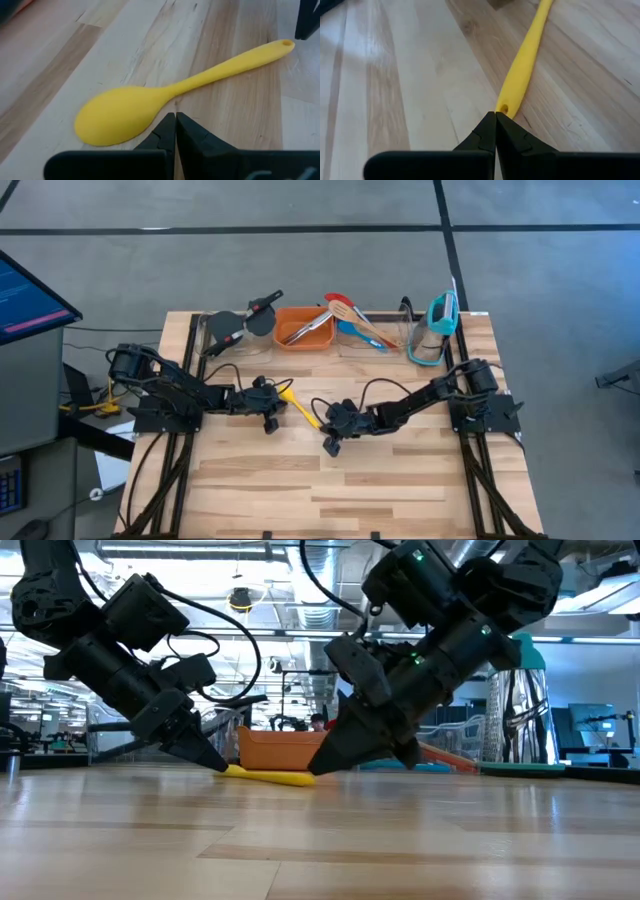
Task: Pick & Place Kitchen Items
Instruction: Put the yellow serving spoon into the right transparent bin
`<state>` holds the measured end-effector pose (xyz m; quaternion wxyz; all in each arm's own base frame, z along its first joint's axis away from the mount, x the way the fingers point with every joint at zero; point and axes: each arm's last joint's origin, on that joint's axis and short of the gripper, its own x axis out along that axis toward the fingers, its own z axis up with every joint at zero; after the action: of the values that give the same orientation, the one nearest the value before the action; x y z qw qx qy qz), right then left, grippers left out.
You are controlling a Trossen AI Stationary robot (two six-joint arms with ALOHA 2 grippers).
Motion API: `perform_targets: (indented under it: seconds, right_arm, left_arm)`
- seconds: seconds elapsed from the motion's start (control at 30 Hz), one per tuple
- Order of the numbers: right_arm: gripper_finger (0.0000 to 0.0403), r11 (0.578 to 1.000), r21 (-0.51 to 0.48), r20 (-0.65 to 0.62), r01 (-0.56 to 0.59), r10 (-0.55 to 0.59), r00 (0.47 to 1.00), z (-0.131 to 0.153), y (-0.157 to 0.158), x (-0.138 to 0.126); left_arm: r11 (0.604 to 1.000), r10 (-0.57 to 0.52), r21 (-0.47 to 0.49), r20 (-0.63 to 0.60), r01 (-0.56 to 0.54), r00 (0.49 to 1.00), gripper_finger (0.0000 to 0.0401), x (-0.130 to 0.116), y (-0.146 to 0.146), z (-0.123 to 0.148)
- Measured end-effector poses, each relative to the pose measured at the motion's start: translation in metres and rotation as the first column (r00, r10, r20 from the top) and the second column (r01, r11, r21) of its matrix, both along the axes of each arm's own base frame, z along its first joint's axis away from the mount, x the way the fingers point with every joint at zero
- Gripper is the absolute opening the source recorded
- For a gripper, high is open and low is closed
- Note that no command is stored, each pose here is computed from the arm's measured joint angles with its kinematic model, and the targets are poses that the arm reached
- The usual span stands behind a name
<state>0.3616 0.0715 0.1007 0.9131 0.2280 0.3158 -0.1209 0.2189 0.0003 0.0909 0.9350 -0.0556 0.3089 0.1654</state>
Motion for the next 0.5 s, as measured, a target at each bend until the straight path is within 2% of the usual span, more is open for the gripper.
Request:
perform_targets:
  seconds: [0.2, 0.5]
  right_arm:
    - [0.0000, 1.000, -0.004, -0.021, 0.007, -0.007, 1.000, -0.0002, -0.0031, -0.0010]
    - [0.0000, 1.000, -0.019, 0.044, 0.008, -0.007, 0.999, 0.0054, -0.0024, 0.0028]
  left_arm:
    - [1.000, 0.000, -0.001, -0.001, 0.000, 1.000, 0.0003, -0.0005, 0.0000, -0.0003]
    - [1.000, 0.001, -0.002, -0.001, -0.001, 1.000, 0.0003, -0.0005, 0.0000, -0.0003]
